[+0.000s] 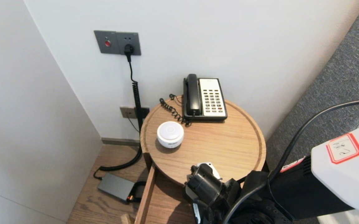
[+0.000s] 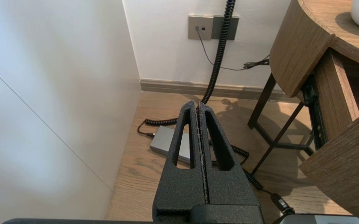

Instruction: Put the remote controls on the table in the drawer one by one

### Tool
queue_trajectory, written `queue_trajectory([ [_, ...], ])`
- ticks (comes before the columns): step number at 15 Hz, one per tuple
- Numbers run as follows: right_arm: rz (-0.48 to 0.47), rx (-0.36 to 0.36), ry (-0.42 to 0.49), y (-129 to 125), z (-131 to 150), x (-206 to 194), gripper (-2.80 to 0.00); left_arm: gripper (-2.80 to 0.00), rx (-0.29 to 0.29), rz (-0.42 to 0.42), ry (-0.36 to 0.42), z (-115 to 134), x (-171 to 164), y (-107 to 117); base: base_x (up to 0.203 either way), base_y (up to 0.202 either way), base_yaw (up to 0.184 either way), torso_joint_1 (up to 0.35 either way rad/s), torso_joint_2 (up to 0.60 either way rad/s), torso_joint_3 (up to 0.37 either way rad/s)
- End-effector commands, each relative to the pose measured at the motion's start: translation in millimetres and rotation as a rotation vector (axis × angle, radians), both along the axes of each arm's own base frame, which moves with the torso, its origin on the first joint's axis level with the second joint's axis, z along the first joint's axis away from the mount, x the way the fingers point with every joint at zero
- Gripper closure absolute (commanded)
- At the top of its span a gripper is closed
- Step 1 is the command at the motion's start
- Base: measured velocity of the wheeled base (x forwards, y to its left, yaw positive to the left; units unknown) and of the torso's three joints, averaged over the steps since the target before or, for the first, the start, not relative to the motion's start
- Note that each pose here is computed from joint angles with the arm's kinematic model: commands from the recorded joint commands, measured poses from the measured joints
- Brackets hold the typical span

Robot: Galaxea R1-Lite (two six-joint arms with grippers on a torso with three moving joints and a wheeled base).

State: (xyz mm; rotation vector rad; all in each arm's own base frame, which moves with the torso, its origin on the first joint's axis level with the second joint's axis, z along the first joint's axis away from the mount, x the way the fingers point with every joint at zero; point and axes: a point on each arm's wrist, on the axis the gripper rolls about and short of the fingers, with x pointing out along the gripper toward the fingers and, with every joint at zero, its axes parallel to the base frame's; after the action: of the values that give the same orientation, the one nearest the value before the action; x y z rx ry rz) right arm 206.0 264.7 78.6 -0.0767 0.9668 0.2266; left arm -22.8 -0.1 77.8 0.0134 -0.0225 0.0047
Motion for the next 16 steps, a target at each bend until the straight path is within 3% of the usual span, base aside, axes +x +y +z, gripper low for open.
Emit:
queue_trajectory([
  [1,-0.005,-0.004,0.001,0,-2,0,0.0,0.0,0.0,0.001,0.013,-4,1,0,0.0,0.0,0.0,0.0,0.0,0.0],
  [9,-0.013,-0.014,-0.004,0,-3,2,0.0,0.0,0.0,0.0,0.013,-4,1,0,0.0,0.0,0.0,0.0,0.0,0.0],
  [10,-0.014,-0.015,-0.009,0,-3,1,-2.8,0.0,0.0,0.0,0.012,-4,1,0,0.0,0.0,0.0,0.0,0.0,0.0],
  [16,-0.02,-0.004,-0.028,-5,6,-2,-2.8,0.0,0.0,0.0,0.013,-4,1,0,0.0,0.0,0.0,0.0,0.0,0.0],
])
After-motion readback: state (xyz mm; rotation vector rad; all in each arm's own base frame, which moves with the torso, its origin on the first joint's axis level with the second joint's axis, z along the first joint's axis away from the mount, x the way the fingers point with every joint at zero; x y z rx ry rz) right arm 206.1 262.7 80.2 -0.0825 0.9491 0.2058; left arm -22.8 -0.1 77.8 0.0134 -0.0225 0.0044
